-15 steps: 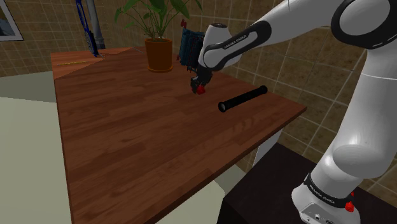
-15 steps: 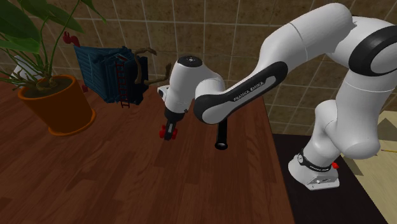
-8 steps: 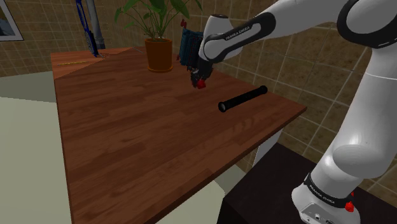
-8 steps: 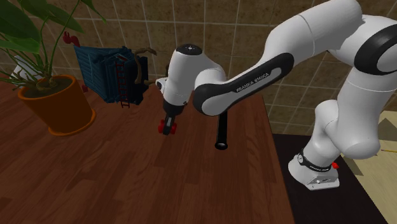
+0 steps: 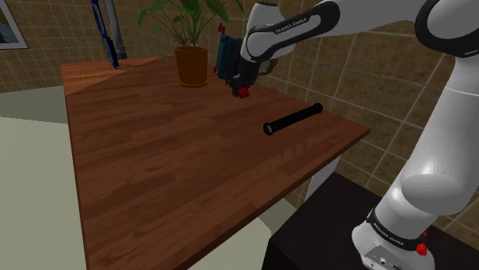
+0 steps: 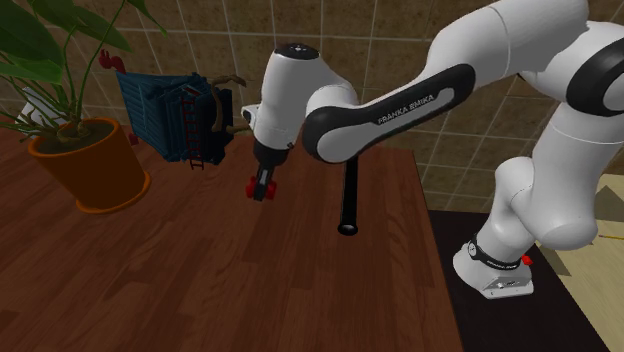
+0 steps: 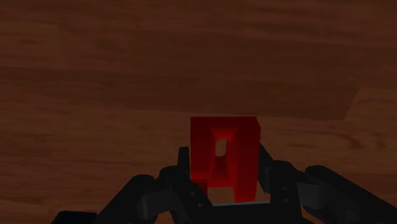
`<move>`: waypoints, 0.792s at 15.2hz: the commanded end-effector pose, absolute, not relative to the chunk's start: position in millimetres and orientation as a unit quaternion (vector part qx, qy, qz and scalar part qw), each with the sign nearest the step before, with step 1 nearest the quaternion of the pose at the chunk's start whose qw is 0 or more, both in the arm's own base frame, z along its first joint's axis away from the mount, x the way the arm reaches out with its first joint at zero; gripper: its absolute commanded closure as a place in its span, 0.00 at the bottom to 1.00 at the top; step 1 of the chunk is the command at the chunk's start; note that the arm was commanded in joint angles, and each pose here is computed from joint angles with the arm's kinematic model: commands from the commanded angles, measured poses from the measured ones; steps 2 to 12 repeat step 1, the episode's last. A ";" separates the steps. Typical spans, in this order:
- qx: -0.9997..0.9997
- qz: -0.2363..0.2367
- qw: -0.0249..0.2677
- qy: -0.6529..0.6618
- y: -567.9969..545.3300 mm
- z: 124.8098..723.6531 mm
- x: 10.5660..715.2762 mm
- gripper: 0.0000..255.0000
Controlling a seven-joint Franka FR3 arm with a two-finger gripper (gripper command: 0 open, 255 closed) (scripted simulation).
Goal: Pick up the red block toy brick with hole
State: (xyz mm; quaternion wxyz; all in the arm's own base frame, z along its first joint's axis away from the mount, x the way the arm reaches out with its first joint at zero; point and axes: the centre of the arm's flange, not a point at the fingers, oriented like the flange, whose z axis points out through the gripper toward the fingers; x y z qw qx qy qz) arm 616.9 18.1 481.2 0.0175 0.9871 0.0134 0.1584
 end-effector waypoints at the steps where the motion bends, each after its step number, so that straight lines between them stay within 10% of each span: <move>1: 0.987 0.158 0.017 0.013 18.1 483.7 616.7 1.00; 12: 0.987 0.158 0.017 0.013 18.1 483.7 616.7 1.00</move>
